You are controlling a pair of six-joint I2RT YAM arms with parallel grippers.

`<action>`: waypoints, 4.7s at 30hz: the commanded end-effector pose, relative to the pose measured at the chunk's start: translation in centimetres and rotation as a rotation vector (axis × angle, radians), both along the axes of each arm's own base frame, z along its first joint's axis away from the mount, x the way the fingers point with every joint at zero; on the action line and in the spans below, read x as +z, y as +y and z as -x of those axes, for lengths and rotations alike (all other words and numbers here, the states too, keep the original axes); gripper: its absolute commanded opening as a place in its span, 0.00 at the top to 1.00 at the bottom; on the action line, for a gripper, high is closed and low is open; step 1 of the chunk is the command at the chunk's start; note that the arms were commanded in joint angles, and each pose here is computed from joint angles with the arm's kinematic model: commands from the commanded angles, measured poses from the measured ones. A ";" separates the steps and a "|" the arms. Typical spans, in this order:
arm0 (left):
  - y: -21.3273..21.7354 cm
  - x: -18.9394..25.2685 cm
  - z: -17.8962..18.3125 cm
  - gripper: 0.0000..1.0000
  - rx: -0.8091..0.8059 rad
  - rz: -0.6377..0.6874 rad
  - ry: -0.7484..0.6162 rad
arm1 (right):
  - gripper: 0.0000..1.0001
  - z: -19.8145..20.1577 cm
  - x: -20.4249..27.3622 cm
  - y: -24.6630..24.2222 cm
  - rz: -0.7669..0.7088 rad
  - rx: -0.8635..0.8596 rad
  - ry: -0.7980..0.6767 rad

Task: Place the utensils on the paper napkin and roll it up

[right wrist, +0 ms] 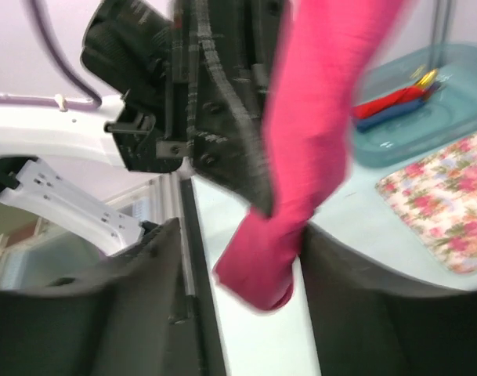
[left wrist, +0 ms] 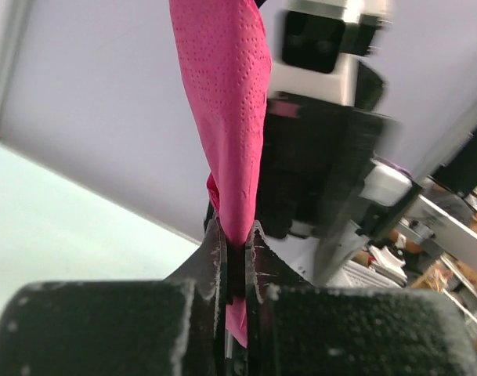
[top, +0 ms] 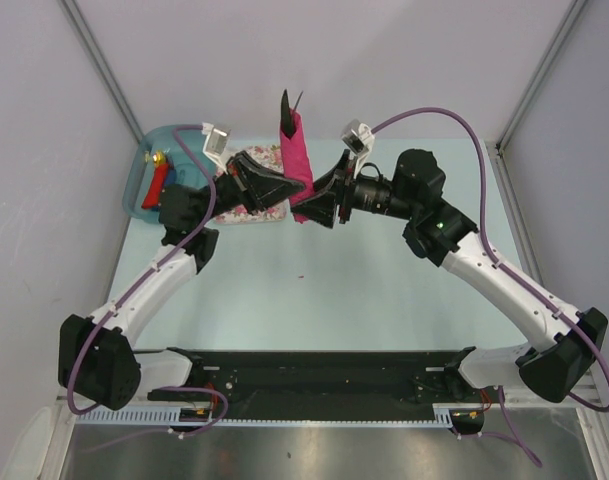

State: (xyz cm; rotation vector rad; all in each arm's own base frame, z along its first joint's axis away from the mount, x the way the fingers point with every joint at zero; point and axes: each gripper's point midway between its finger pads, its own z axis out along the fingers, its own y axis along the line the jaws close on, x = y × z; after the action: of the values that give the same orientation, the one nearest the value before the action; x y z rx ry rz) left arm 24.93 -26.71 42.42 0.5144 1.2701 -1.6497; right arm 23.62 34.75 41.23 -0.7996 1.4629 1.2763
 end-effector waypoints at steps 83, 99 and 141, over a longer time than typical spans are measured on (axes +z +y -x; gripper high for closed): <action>37.3 -38.4 -32.9 0.80 0.610 -0.885 0.582 | 0.00 -8.4 -5.7 -1.1 0.188 -0.186 0.025; 38.4 -36.7 -33.4 0.61 0.678 -0.925 0.536 | 0.00 -8.2 -5.9 -1.1 0.185 -0.177 0.037; 35.2 -15.3 -27.7 0.00 0.886 -0.896 0.320 | 0.00 -8.5 -6.2 -8.3 0.175 -0.298 0.068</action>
State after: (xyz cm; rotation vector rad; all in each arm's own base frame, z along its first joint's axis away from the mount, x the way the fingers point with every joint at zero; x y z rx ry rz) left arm 54.88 11.67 19.87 0.1056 2.1627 -0.3537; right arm 31.55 28.81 34.14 -0.6762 1.7093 0.9953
